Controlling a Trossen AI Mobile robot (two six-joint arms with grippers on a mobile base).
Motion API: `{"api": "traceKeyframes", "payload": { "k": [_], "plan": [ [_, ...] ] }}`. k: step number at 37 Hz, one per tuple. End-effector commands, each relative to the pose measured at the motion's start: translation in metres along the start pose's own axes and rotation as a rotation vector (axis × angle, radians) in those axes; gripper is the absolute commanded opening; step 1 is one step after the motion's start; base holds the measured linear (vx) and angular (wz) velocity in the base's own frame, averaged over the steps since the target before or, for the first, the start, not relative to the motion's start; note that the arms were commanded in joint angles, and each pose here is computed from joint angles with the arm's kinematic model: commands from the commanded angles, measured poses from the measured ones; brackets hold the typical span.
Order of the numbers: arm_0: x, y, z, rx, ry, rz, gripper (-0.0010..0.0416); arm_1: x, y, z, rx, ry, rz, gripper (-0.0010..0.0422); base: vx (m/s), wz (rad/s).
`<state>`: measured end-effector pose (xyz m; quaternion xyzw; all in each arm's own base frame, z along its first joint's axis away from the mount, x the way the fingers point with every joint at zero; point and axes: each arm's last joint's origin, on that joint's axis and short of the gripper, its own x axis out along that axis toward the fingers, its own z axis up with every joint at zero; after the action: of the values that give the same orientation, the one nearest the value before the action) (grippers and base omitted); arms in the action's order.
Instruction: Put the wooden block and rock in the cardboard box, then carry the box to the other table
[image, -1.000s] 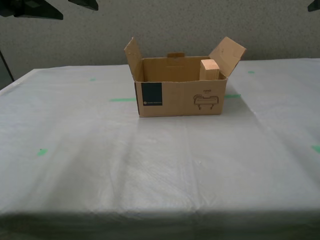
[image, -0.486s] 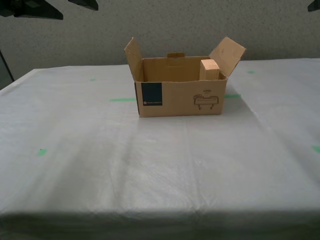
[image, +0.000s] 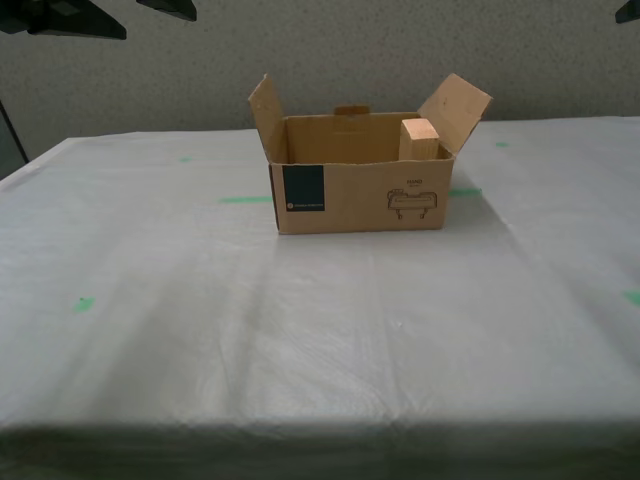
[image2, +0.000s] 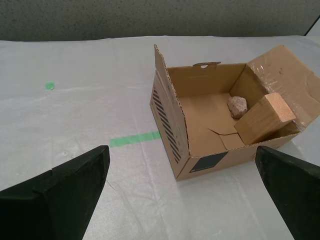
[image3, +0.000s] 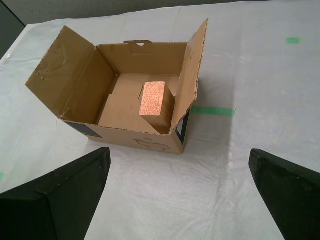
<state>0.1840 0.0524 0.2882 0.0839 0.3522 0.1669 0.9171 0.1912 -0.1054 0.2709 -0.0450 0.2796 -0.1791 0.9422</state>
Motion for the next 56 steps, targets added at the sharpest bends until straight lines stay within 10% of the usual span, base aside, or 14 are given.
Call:
{"api": "traceKeyframes", "payload": {
  "k": [1, 56],
  "plan": [
    [-0.0003, 0.0000, 0.0004, 0.002, -0.003, -0.003, 0.0387, -0.0001, 0.0000, 0.0005, 0.002, -0.003, 0.001, 0.0400, 0.000, 0.000],
    [-0.0003, 0.0000, 0.0004, 0.002, -0.003, -0.003, 0.0387, -0.0001, 0.0000, 0.0005, 0.002, -0.003, 0.001, 0.0400, 0.000, 0.000]
  ]
}}
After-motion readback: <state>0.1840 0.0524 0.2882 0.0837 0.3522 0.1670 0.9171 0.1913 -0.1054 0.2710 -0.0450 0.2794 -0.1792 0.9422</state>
